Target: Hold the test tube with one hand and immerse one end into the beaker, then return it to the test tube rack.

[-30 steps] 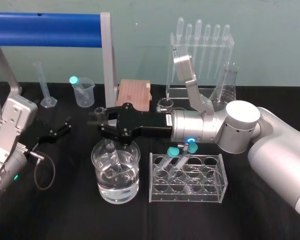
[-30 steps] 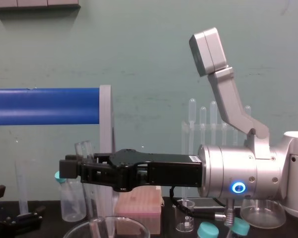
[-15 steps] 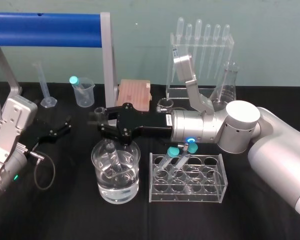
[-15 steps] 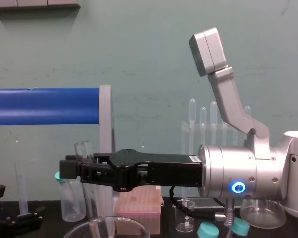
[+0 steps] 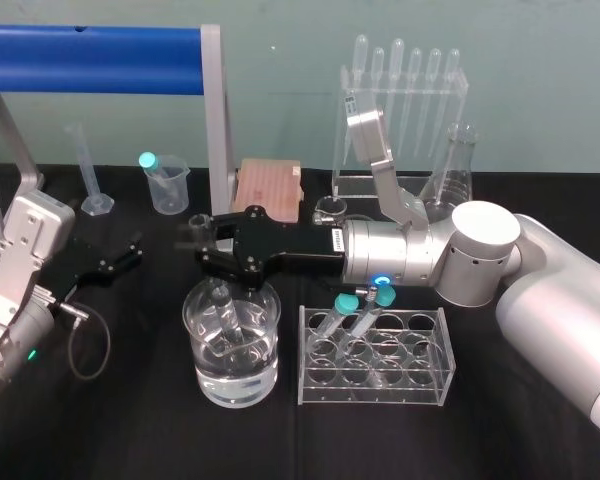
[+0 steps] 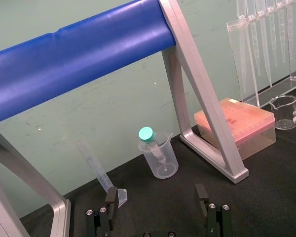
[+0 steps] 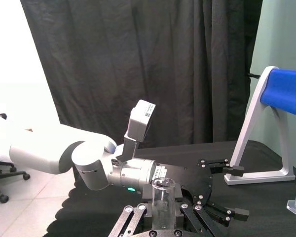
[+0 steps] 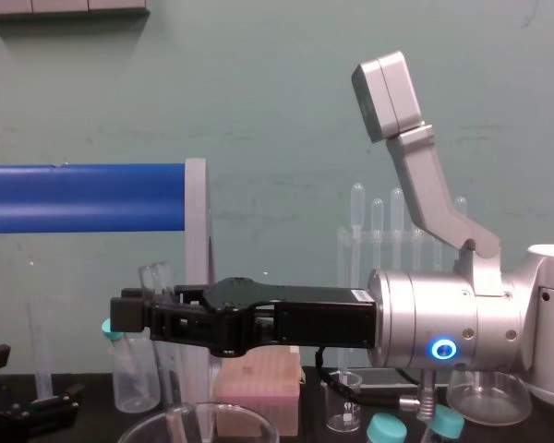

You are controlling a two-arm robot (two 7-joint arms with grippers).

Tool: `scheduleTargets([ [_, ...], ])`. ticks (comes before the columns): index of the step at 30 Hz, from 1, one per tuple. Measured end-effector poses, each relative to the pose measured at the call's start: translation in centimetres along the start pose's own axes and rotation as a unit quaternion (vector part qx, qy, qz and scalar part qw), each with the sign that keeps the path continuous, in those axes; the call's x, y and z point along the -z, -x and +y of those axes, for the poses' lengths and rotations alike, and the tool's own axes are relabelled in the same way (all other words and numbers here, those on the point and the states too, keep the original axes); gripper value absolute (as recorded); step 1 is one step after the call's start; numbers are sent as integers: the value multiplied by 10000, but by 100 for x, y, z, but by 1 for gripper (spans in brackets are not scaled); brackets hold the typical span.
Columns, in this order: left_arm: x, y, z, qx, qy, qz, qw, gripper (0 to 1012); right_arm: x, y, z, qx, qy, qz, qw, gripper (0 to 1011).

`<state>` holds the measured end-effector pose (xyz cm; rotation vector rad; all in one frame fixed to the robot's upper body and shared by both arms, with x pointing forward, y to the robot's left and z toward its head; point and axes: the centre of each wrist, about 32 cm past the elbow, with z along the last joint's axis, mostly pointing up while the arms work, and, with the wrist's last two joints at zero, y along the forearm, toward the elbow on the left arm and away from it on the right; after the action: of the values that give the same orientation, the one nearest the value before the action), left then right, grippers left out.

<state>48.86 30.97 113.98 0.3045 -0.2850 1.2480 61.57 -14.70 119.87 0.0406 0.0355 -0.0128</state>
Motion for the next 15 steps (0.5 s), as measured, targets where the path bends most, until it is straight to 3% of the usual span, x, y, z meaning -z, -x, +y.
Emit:
scheduleTargets([
  [15,0,0,0,0,0,0,10000,1000,0,0,0,0,0,0,10000,225],
])
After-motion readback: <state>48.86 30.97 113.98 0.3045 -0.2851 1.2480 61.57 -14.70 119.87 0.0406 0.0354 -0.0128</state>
